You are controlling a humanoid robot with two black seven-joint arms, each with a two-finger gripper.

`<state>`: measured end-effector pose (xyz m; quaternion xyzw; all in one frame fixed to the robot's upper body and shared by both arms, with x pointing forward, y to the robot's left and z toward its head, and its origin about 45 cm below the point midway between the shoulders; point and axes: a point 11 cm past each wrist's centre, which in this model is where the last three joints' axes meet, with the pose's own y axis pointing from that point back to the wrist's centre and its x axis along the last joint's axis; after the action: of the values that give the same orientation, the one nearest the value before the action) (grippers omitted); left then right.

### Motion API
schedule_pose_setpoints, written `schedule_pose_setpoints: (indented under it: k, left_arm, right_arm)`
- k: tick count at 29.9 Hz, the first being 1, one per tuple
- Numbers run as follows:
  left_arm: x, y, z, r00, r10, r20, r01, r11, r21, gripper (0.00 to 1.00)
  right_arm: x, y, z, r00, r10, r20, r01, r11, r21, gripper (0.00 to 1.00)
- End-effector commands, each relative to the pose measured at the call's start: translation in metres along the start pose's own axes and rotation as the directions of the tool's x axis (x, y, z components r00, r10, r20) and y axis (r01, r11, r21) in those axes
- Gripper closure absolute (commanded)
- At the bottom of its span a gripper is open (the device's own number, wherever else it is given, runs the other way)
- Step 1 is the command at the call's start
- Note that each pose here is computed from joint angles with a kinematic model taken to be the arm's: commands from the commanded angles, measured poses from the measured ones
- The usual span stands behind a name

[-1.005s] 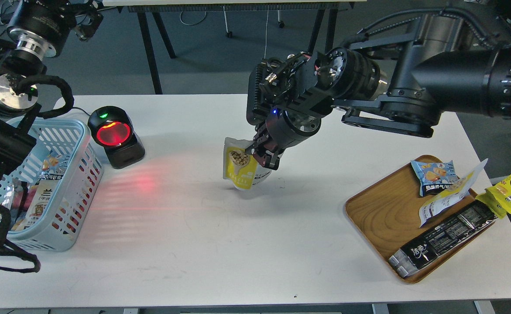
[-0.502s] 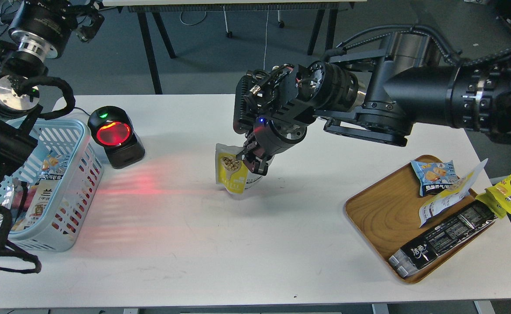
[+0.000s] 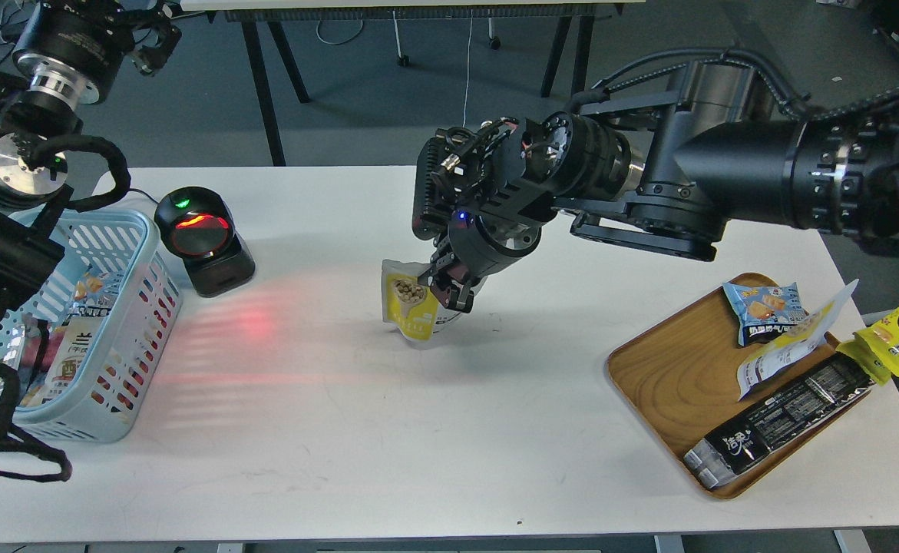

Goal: Scan snack and place in basket
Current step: 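Carry the yellow bag toward the table center and lower it, then release the bag upright on the table and retract the right arm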

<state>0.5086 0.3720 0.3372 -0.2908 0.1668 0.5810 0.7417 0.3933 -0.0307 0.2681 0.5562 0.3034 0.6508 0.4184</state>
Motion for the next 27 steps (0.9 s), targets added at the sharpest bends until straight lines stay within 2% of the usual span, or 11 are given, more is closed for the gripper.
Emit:
schedule_pose_setpoints:
  k: [1,6,10,13,17,20,24,27]
  left_arm:
    - [0.000,0.000,0.001,1.000,0.000,0.001,0.000,1.000,-0.002,0.00]
    - [0.000,0.000,0.001,1.000,0.001,0.001,-0.001,1.000,-0.001,0.00]
    - [0.000,0.000,0.001,1.000,0.000,0.002,0.000,1.000,0.000,0.00]
    - [-0.002,-0.001,0.002,1.000,-0.004,0.001,0.004,1.000,-0.001,0.00]
    - [-0.005,-0.003,0.006,1.000,-0.012,0.007,0.012,1.000,-0.004,0.00]
    - [-0.008,-0.005,0.007,1.000,-0.021,0.006,0.021,1.000,0.001,0.00]
    - [-0.025,-0.011,0.004,0.995,-0.078,0.059,0.075,0.996,0.057,0.00]
    - [-0.054,-0.012,0.003,0.951,-0.214,0.223,0.180,0.970,0.164,0.00]
  right_arm:
    - [0.000,-0.001,-0.003,1.000,-0.002,-0.005,0.002,1.000,0.008,0.98]
    - [-0.002,-0.002,-0.009,1.000,-0.008,-0.013,0.008,1.000,0.026,0.94]
    - [0.000,0.003,-0.013,1.000,0.017,-0.025,-0.016,0.999,0.041,0.84]
    - [0.003,0.024,-0.002,0.998,0.059,-0.031,-0.058,0.998,0.013,0.76]
    - [0.008,0.067,0.020,0.988,0.154,0.012,-0.153,0.987,-0.055,0.60]
    - [0.007,0.105,0.038,0.948,0.285,0.139,-0.271,0.956,-0.113,0.38]
    - [-0.010,0.150,0.058,0.844,0.444,0.300,-0.399,0.895,-0.202,0.29]
    - [-0.035,0.168,0.067,0.727,0.547,0.415,-0.477,0.837,-0.268,0.16]
